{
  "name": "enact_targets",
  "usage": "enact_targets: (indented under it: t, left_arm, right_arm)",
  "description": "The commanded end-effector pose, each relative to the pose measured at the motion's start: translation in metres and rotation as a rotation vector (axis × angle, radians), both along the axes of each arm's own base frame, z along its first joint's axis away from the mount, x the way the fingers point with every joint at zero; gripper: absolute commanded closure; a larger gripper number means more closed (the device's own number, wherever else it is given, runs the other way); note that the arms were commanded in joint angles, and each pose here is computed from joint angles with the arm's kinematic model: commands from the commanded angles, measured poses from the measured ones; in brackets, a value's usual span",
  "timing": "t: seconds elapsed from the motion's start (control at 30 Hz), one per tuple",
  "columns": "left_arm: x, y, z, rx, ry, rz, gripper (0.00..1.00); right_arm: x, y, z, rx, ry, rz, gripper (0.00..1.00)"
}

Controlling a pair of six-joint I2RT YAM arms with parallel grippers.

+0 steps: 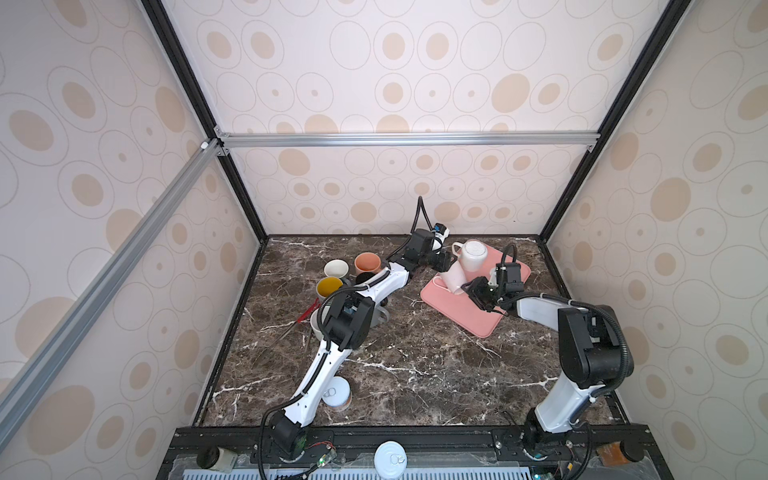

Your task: Turn the mug right side up

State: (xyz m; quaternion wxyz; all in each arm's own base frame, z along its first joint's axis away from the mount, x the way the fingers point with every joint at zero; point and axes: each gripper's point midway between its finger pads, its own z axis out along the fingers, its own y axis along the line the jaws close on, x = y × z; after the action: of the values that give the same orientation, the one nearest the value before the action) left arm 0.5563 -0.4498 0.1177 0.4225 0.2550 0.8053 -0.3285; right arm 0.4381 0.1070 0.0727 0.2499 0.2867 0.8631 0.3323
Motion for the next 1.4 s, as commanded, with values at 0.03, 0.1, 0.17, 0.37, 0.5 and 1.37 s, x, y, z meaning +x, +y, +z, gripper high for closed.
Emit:
enact_targets:
  t: [0.03,0.1,0.17,0.37,0.5,1.37]
  left_arm:
    - [-0.013,-0.008,0.004,0.013,0.012,-0.146,0.42]
    - [-0.021,-0.011,0.006,-0.011,0.030,-0.183,0.45]
    - [-0.031,-0.013,0.010,-0.039,0.059,-0.209,0.49]
    - [-0.069,-0.012,0.012,-0.102,0.158,-0.225,0.61]
    - [-0.086,-0.008,0.007,-0.174,0.252,-0.182,0.73]
    - [-0.111,0.009,0.106,-0.849,0.436,-0.154,1.00]
  right_arm:
    - [0.006,0.001,-0.004,0.032,0.016,0.001,0.52]
    - [0.009,-0.002,-0.005,0.034,0.018,-0.001,0.54]
    - [0.011,-0.005,-0.005,0.035,0.016,-0.005,0.55]
    - [0.015,-0.019,0.000,0.030,0.007,-0.002,0.55]
    - [0.010,-0.024,0.004,0.031,0.009,0.000,0.55]
    - [-0.031,-0.006,0.027,0.258,-0.177,-0.019,0.51]
